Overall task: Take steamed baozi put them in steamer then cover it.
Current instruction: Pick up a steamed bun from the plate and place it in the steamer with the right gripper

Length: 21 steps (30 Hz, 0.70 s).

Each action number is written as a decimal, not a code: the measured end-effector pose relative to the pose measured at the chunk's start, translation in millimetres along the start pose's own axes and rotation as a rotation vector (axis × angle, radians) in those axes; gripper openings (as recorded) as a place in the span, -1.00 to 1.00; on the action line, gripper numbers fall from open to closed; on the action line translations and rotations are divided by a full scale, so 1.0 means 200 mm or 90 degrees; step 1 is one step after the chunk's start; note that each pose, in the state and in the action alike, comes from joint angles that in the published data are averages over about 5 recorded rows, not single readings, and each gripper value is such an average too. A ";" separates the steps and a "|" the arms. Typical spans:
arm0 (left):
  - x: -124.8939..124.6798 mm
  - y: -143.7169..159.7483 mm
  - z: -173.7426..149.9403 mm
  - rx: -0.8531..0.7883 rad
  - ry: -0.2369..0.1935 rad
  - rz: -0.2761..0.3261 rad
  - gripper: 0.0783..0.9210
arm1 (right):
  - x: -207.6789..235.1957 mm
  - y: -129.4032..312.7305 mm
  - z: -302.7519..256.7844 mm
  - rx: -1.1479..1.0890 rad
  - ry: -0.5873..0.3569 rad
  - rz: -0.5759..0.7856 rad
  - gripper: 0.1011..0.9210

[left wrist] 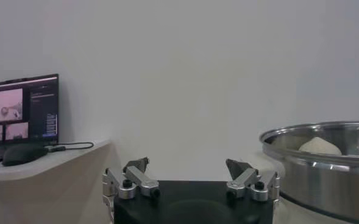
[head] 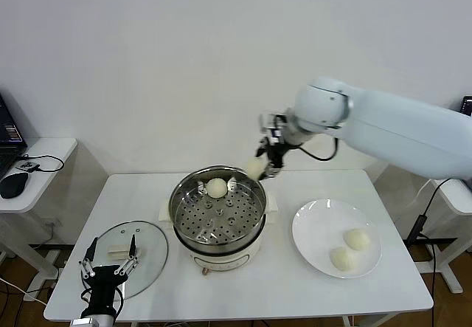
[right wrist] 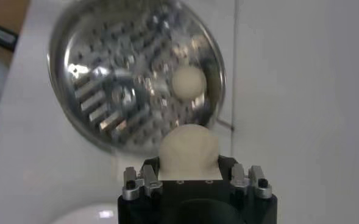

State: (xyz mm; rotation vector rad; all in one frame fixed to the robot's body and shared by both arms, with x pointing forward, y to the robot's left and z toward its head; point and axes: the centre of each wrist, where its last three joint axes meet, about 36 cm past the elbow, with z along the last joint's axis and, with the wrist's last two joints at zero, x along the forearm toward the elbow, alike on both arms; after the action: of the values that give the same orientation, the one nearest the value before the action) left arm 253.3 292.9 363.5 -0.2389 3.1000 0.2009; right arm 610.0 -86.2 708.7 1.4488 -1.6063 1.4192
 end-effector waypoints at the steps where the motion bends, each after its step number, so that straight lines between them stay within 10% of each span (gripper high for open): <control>1: 0.00 0.00 0.00 0.000 -0.001 -0.001 0.77 | -0.03 0.00 -0.03 -0.001 0.000 -0.004 0.22; 21: -0.01 0.01 0.00 0.005 -0.008 -0.009 0.77 | -0.65 0.01 -0.38 -0.034 0.017 -0.048 0.24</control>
State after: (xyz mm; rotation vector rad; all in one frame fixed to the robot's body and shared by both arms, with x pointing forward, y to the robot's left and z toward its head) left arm 255.2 295.7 364.1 -0.2583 3.0857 0.1882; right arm 624.2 28.6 614.2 1.4392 -1.5457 1.3387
